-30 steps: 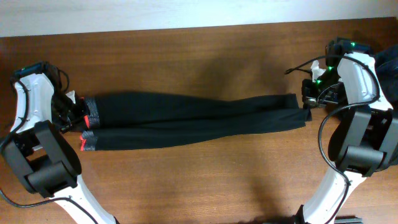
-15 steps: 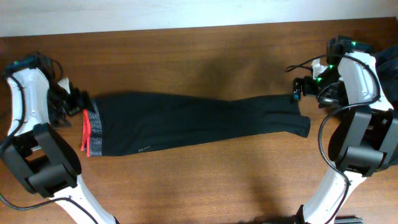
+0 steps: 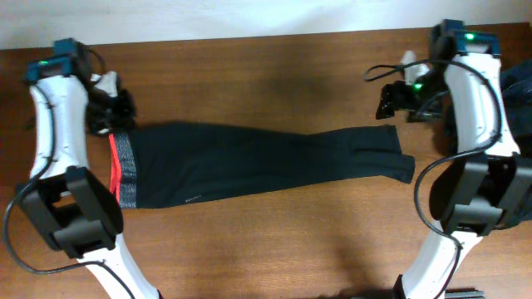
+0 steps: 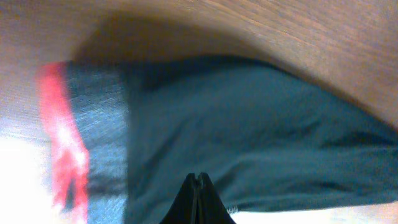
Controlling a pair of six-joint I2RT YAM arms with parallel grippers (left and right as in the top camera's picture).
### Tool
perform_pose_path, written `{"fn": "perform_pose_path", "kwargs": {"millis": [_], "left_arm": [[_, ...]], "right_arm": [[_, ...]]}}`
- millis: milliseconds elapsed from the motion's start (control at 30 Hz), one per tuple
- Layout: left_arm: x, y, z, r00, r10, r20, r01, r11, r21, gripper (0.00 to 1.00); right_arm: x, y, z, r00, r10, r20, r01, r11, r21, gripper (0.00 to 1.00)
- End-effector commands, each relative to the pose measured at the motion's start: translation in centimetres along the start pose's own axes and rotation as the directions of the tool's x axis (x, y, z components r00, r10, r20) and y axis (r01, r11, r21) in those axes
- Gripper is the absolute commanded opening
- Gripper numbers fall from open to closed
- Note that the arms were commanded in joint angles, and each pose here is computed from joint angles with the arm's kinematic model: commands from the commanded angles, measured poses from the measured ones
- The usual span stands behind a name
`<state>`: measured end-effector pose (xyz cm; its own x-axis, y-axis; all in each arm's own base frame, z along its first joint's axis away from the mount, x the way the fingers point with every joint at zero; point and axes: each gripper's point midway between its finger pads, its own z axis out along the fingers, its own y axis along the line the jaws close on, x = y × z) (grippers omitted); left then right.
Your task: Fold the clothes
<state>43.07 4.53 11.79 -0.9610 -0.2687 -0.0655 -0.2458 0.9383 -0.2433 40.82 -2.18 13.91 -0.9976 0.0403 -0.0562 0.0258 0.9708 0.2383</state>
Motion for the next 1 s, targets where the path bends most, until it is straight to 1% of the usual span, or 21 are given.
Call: {"fn": "perform_pose_path", "kwargs": {"millis": [0, 33, 67, 100, 233, 367, 533, 667, 967], "left_arm": [[1.1, -1.1, 1.8, 0.999, 0.034, -0.025, -0.034, 0.999, -0.001, 0.00], [1.2, -1.1, 2.7, 0.999, 0.043, -0.028, -0.044, 0.999, -0.012, 0.00], [1.4, -1.0, 3.4, 0.998, 0.050, -0.031, -0.050, 0.999, -0.021, 0.01], [1.7, -1.0, 4.1, 0.998, 0.053, -0.038, -0.054, 0.998, -0.025, 0.00], [2.7, -0.4, 6.1, 0.997, 0.047, -0.066, -0.049, 0.998, -0.028, 0.00], [3.5, 0.0, 6.8, 0.995, 0.040, -0.088, -0.044, 0.998, -0.035, 0.01], [3.4, 1.3, 6.7, 0.996, 0.040, -0.084, -0.049, 0.993, -0.106, 0.01], [2.7, 1.7, 6.7, 0.997, 0.047, -0.058, -0.054, 0.989, -0.134, 0.00], [0.0, 5.1, 5.8, 0.996, 0.072, 0.046, -0.052, 0.937, -0.346, 0.00]], "right_arm": [[-0.1, 2.4, 0.1, 0.998, -0.055, 0.009, 0.055, 0.998, -0.024, 0.32], [0.0, 2.8, 0.3, 0.998, -0.064, 0.005, 0.064, 0.998, -0.025, 0.18], [0.0, 3.1, 0.4, 0.997, -0.072, 0.000, 0.072, 0.997, -0.026, 0.07], [0.2, 3.6, 0.7, 0.997, -0.081, -0.008, 0.081, 0.996, -0.028, 0.04], [1.4, 5.2, 2.4, 0.992, -0.110, -0.062, 0.108, 0.993, -0.040, 0.04], [2.1, 5.9, 4.6, 0.987, -0.134, -0.091, 0.130, 0.991, -0.045, 0.04], [2.7, 5.7, 7.4, 0.984, -0.143, -0.103, 0.139, 0.989, -0.047, 0.04], [3.3, 5.3, 8.8, 0.984, -0.141, -0.113, 0.136, 0.989, -0.051, 0.04], [2.9, 5.1, 10.0, 0.985, -0.147, -0.089, 0.143, 0.989, -0.049, 0.04]]}}
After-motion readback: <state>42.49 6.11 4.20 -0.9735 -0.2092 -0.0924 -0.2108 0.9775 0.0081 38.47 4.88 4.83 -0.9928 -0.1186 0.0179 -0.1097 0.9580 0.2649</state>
